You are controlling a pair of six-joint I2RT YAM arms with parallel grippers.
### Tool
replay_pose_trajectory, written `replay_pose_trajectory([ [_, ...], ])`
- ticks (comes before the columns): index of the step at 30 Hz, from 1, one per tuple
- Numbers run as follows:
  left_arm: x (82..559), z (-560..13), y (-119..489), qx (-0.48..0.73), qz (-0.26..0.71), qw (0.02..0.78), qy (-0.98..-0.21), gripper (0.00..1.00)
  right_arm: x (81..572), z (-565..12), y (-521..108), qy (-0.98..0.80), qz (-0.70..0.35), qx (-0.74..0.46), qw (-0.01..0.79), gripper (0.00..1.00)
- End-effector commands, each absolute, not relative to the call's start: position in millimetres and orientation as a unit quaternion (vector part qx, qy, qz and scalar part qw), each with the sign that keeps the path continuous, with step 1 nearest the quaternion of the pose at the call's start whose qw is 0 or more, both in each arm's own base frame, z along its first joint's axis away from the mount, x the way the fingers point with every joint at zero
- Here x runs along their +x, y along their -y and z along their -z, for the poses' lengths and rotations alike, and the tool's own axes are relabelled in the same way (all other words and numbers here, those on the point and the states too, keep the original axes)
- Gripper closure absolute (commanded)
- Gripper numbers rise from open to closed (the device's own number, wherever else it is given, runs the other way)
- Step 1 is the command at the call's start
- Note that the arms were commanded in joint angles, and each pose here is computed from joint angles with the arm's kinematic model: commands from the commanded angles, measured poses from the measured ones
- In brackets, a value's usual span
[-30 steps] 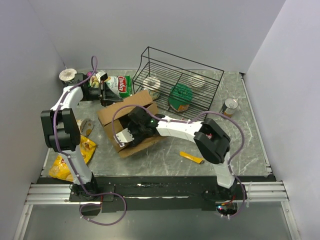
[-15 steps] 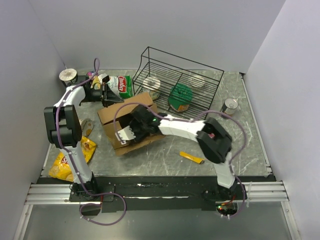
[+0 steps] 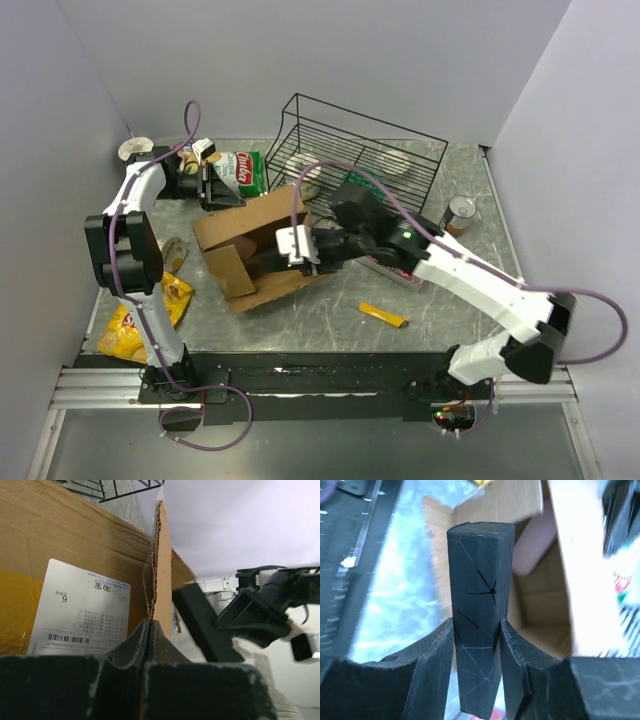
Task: Unpack the express box
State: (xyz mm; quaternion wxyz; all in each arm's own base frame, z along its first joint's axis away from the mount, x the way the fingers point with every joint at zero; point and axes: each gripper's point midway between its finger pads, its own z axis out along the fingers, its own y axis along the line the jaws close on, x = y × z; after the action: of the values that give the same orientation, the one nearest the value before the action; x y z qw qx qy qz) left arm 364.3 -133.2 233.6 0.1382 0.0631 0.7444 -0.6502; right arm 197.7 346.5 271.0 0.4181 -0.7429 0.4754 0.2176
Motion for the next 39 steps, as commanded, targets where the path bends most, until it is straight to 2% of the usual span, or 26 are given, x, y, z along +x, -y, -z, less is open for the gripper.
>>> replay_pose_trajectory([
  [1,353,-216,128,0.099,0.626,0.151,-0.759,0.99,185,-277,-289,-0.59,-0.229,-0.666,0.395,1.0],
  [6,351,-203,126,0.105,0.626,0.15,-0.758,0.99,201,-259,-209,-0.713,-0.208,-0.541,0.394,1.0],
  [12,347,-214,130,0.106,0.636,0.156,-0.748,0.99,219,-170,-154,-0.789,-0.108,-0.493,0.349,1.0],
  [14,341,-225,135,0.133,0.625,0.169,-0.75,0.99,232,-150,-145,-0.815,-0.076,-0.464,0.339,0.67],
  [16,330,-230,145,0.172,0.603,0.175,-0.759,0.99,242,-152,-144,-0.827,-0.076,-0.439,0.342,0.4],
  [19,313,-237,172,0.221,0.547,0.192,-0.784,0.98,251,-184,-160,-0.818,-0.113,-0.42,0.376,0.27],
  [20,293,-261,182,0.186,0.538,0.192,-0.799,0.98,246,-194,-168,-0.81,-0.138,-0.425,0.38,0.24],
  [21,307,-285,193,0.221,0.522,0.275,-0.777,0.99,246,-205,-173,-0.802,-0.15,-0.427,0.39,0.23],
  [22,299,-305,211,0.238,0.517,0.312,-0.76,0.99,247,-218,-177,-0.792,-0.158,-0.429,0.404,0.2],
  [23,286,-313,208,0.2,0.508,0.334,-0.768,0.99,246,-223,-179,-0.787,-0.163,-0.431,0.41,0.2],
  [25,311,-302,187,0.163,0.48,0.375,-0.776,0.99,245,-227,-183,-0.779,-0.172,-0.435,0.417,0.2],
  [26,327,-268,176,0.103,0.501,0.319,-0.798,0.99,245,-227,-185,-0.774,-0.173,-0.444,0.417,0.2],
  [29,361,-217,132,-0.039,0.555,0.23,-0.798,0.99,240,-237,-197,-0.751,-0.194,-0.469,0.423,0.21],
  [32,374,-225,122,-0.044,0.562,0.262,-0.783,0.99,233,-248,-215,-0.715,-0.211,-0.507,0.432,0.24],
  [37,376,-222,126,-0.052,0.578,0.239,-0.779,0.99,217,-261,-275,-0.62,-0.208,-0.594,0.469,0.32],
  [39,374,-217,127,-0.059,0.583,0.229,-0.777,0.99,228,-269,-300,-0.595,-0.197,-0.598,0.5,0.35],
])
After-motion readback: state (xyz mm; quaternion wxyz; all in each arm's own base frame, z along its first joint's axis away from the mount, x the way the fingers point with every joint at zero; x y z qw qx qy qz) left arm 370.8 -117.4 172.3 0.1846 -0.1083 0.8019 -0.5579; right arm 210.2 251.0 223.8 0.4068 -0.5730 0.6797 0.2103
